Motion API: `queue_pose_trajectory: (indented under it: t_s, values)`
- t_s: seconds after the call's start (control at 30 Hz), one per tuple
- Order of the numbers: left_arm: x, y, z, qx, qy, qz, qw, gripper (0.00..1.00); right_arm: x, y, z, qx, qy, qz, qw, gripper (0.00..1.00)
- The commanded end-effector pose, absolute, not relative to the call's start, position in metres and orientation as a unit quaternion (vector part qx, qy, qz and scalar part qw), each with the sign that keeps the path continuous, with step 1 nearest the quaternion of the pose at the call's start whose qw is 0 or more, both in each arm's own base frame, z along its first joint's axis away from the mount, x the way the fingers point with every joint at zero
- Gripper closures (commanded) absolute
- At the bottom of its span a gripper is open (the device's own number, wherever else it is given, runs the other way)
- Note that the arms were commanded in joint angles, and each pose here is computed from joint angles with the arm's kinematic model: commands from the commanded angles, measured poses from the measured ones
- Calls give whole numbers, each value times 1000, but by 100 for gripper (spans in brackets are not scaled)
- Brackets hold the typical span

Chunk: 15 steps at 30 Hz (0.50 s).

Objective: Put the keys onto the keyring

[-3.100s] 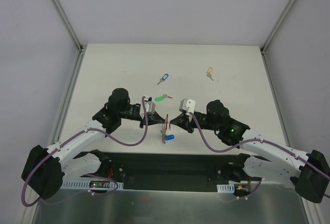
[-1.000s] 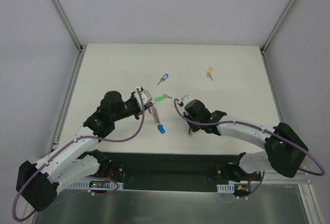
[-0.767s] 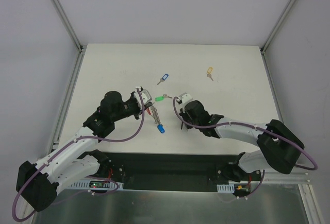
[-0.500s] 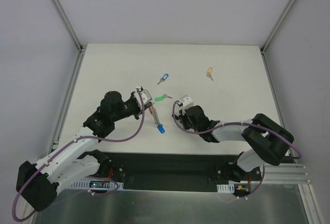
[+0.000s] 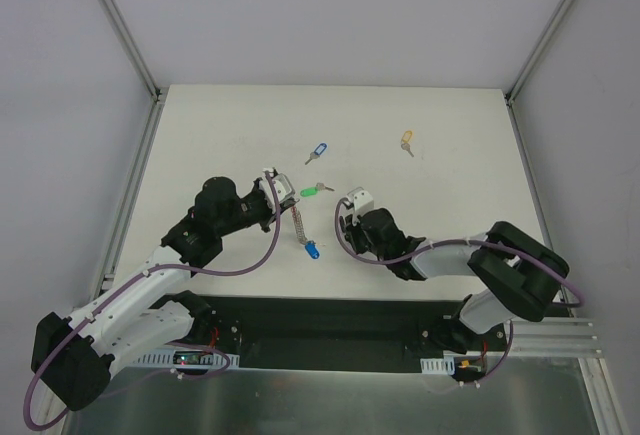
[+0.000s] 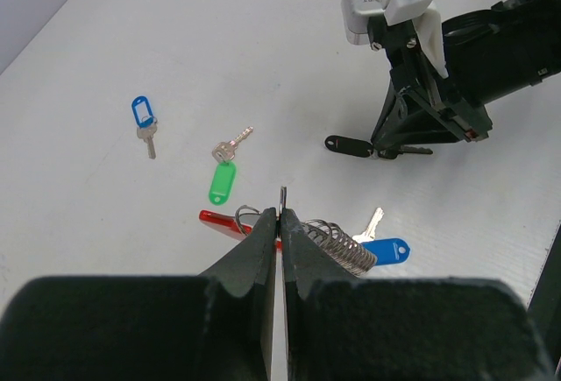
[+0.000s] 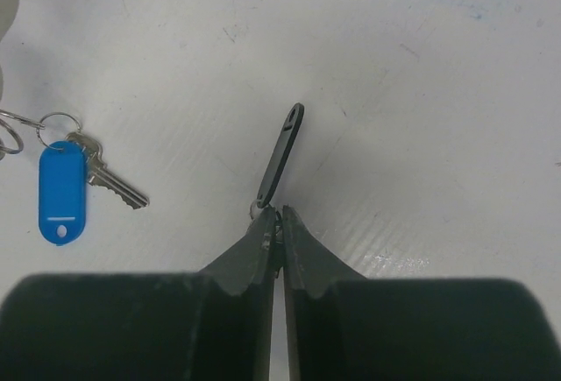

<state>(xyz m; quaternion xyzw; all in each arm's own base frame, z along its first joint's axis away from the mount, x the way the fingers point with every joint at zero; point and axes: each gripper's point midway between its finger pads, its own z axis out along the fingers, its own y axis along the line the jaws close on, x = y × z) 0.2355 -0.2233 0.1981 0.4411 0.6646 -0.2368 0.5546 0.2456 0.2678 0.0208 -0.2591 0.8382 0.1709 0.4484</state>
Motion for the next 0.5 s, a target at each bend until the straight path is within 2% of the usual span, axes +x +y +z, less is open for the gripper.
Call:
queue_pose_trajectory:
  t_s: [0.0,0.13,0.23,0.47]
  values:
    - [238,-230,227,438,638,-241,585,100,253,277,50,-232,831,187,470,91]
    - [239,-229,230,438,636,-239,589,100,249,267,54,-243,838,143,467,99]
    - [238,-229,230,437,636,-241,589,100,251,260,57,-258,840,93,468,99]
    - [238,-230,230,438,635,-241,589,100,247,268,50,-269,844,90,455,99]
